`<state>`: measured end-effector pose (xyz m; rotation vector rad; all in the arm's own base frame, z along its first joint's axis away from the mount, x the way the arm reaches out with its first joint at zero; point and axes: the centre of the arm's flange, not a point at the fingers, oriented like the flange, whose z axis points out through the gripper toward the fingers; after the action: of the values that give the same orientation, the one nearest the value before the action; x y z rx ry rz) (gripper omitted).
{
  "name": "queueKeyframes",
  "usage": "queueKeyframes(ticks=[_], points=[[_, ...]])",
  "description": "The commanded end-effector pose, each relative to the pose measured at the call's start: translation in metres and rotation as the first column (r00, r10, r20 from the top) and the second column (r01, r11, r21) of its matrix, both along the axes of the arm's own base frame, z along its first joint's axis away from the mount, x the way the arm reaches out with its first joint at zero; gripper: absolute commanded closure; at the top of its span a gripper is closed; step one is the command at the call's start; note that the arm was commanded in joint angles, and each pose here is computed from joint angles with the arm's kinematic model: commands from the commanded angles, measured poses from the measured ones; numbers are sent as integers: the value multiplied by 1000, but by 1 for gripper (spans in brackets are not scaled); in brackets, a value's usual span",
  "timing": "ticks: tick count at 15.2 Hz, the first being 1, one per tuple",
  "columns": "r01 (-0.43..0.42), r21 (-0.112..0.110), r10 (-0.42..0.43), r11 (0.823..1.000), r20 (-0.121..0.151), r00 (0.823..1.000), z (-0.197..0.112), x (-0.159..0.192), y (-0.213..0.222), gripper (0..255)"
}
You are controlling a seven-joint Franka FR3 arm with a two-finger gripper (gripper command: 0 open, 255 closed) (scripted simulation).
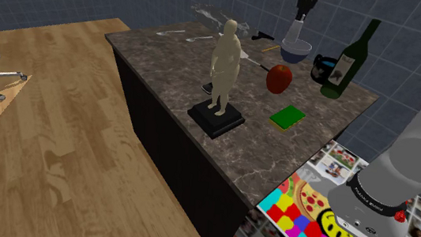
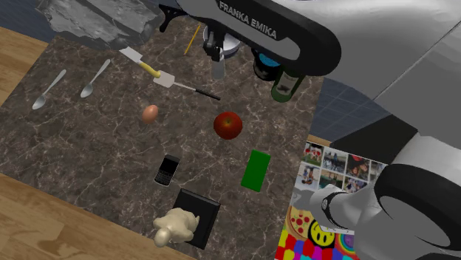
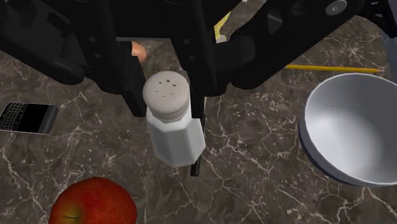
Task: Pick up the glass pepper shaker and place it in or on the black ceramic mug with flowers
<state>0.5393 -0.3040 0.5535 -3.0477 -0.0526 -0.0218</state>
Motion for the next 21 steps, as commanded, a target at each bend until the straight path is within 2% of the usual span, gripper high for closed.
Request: queueKeyframes(ticks=[1,17,21], points=[[-1,0,1,1000,0,1000,1,-15,-21,255],[-1,0,1,1000,0,1000,24,-138,-196,255],[-1,0,1,1000,0,1000,3,-138,-196,255]])
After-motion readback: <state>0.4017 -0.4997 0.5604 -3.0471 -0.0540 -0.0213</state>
